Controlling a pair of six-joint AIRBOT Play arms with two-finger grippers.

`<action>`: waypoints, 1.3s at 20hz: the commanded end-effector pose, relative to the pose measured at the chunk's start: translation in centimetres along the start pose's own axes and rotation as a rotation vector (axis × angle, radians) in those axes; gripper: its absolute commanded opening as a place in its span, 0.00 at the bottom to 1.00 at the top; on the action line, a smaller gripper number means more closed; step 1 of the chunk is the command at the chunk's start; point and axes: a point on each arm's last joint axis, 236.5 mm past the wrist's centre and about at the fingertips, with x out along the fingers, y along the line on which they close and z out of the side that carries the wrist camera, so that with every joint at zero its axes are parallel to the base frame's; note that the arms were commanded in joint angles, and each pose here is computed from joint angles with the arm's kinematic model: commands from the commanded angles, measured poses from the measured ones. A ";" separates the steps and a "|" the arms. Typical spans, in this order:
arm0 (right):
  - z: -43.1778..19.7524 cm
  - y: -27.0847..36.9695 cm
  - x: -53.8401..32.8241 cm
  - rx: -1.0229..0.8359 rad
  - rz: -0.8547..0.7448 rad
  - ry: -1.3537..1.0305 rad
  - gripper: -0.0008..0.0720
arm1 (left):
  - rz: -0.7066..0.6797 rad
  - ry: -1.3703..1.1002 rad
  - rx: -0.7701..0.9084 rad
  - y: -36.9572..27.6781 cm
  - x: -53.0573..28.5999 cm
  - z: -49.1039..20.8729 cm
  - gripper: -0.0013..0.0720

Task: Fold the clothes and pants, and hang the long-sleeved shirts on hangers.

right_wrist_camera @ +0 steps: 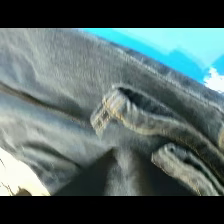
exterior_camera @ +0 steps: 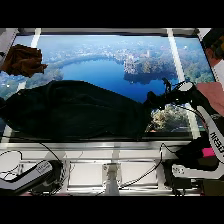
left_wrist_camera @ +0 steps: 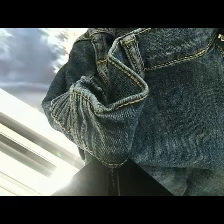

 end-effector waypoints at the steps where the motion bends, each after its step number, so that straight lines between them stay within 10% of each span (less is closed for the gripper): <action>1: -2.8 -0.2 -1.2 -0.015 -0.043 0.134 0.73 | -0.009 0.003 -0.004 -0.2 0.2 0.0 0.09; 15: -4.7 -3.4 1.8 0.215 -0.206 0.239 0.73 | -0.013 0.032 -0.006 -0.2 1.2 -0.3 0.09; 25: -2.5 -4.8 3.7 0.249 -0.263 0.142 0.51 | -0.014 0.034 -0.006 -0.2 1.3 -0.4 0.09; 26: -2.6 -5.0 3.9 0.247 -0.268 0.150 0.35 | -0.013 0.033 -0.006 -0.1 1.3 -0.4 0.09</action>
